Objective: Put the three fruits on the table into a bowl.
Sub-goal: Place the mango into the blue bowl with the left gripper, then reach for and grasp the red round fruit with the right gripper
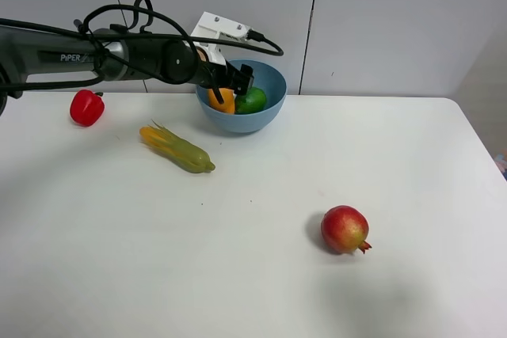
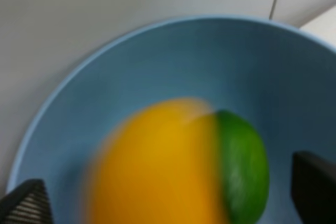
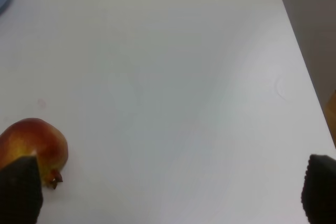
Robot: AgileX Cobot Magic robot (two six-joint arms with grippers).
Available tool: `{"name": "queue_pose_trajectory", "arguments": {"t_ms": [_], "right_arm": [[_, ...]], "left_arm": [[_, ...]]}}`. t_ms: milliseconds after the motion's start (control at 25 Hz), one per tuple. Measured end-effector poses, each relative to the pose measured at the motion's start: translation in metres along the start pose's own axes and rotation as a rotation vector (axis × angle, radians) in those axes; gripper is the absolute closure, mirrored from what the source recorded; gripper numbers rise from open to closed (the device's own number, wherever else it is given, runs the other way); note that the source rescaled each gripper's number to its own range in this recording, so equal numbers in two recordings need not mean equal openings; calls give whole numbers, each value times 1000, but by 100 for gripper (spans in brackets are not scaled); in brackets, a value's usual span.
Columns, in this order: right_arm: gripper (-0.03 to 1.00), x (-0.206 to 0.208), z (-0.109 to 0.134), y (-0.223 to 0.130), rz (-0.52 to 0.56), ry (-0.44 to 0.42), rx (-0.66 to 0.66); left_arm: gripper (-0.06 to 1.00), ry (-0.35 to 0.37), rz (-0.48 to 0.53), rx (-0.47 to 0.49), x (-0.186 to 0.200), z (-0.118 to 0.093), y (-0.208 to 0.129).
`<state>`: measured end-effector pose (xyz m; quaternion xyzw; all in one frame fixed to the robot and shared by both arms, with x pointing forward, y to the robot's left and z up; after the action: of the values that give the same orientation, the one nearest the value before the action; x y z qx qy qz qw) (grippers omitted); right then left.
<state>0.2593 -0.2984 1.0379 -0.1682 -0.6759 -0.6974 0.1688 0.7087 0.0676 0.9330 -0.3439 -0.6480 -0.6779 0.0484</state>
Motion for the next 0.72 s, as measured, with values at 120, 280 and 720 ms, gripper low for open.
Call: {"name": "queue_pose_trajectory", "arguments": {"t_ms": [120, 280, 720], "right_arm": [[-3, 0, 0, 0, 0, 0, 0], [-3, 0, 0, 0, 0, 0, 0], [-3, 0, 0, 0, 0, 0, 0]], "left_arm": [[-3, -14, -10, 60, 10, -8, 10], [-4, -51, -21, 68, 45, -27, 39], [-4, -57, 29, -171, 181, -56, 98]]}}
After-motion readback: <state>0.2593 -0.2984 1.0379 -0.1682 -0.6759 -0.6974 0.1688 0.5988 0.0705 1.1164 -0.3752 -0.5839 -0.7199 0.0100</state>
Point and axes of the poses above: a point on each arm's last joint axis where the gripper is mounted, x pointing back along that axis away from the gripper, z along the wrist's bending axis when the last joint is at zero, y = z × x, the point moved 3 cm from there along -x, pointing out along that axis toward the gripper, and after that the axes turned 3 degrees about x, right-handed, at the moved point
